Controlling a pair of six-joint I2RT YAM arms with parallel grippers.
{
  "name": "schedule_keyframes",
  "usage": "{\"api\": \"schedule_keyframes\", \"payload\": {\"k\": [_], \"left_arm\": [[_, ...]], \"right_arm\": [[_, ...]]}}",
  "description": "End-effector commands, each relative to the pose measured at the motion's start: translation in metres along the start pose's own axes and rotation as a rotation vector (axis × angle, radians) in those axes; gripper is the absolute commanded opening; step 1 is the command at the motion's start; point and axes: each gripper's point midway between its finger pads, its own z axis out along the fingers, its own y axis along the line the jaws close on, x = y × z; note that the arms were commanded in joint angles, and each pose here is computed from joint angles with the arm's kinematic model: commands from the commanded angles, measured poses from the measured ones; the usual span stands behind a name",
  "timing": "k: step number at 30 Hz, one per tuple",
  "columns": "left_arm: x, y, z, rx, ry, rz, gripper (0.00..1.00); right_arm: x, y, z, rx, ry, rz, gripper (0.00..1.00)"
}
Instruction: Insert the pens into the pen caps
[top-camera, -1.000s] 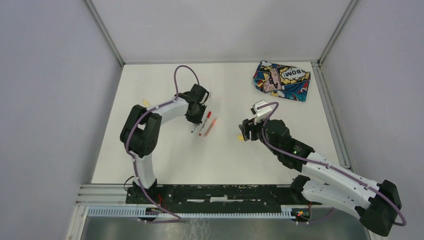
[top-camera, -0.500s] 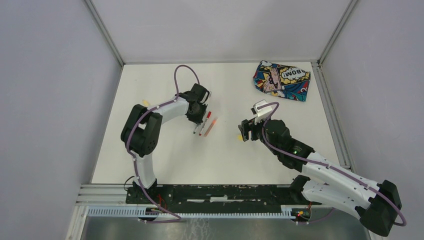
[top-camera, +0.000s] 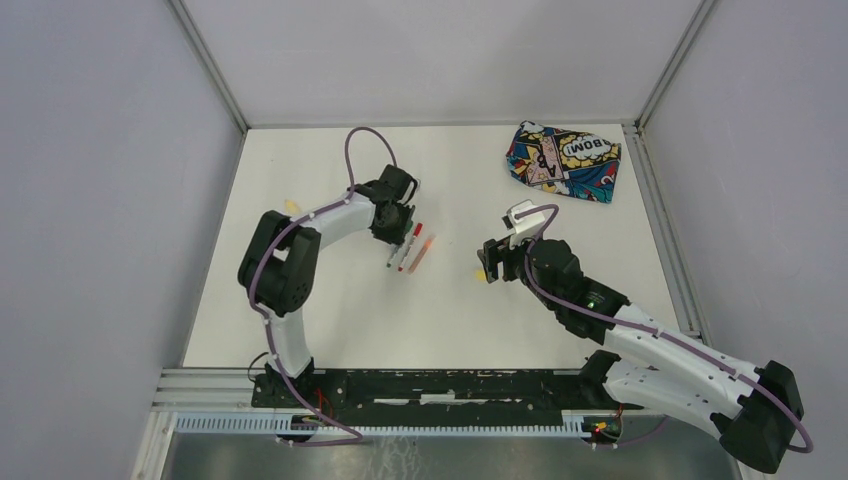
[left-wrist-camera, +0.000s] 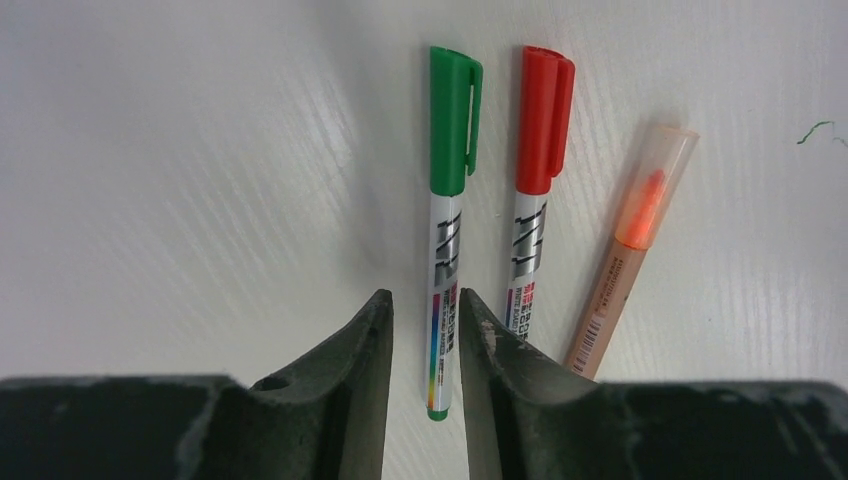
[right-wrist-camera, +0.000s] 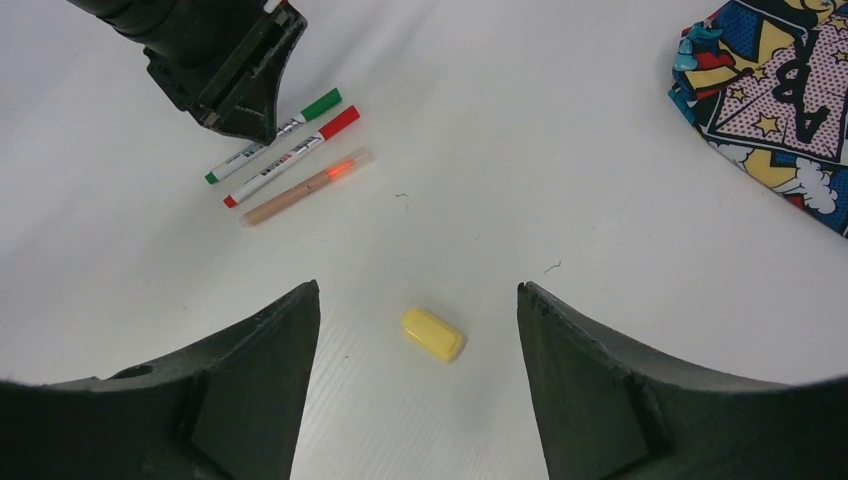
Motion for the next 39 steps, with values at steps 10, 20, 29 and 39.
{"api": "schedule_keyframes", "payload": {"k": [10,20,29,39], "left_arm": [[-0.089,0.12,-0.112,-0.257,-0.471,-0.42,0.42],[-0.072,0.222,-0.114,-0.545,-0.487,-0.726,0.61],[-0.049,0.266,-0.08,-0.591,-0.419,-0.869,0.68],[-0.031,0.293,-0.04,-0.58,-0.348,-0.994,0.64]], "right_arm": [[-0.007,-0.006,-0.005,0.02,-0.025,-0.025,0.78],[-0.003,0.004,-0.007,-0.041,-0.011,-0.034,0.78],[0.008,0.004,-0.01,-0.05,0.006,-0.022,0.78],[0.011,0.003,-0.011,-0.043,0.021,-0.017,0.78]]}}
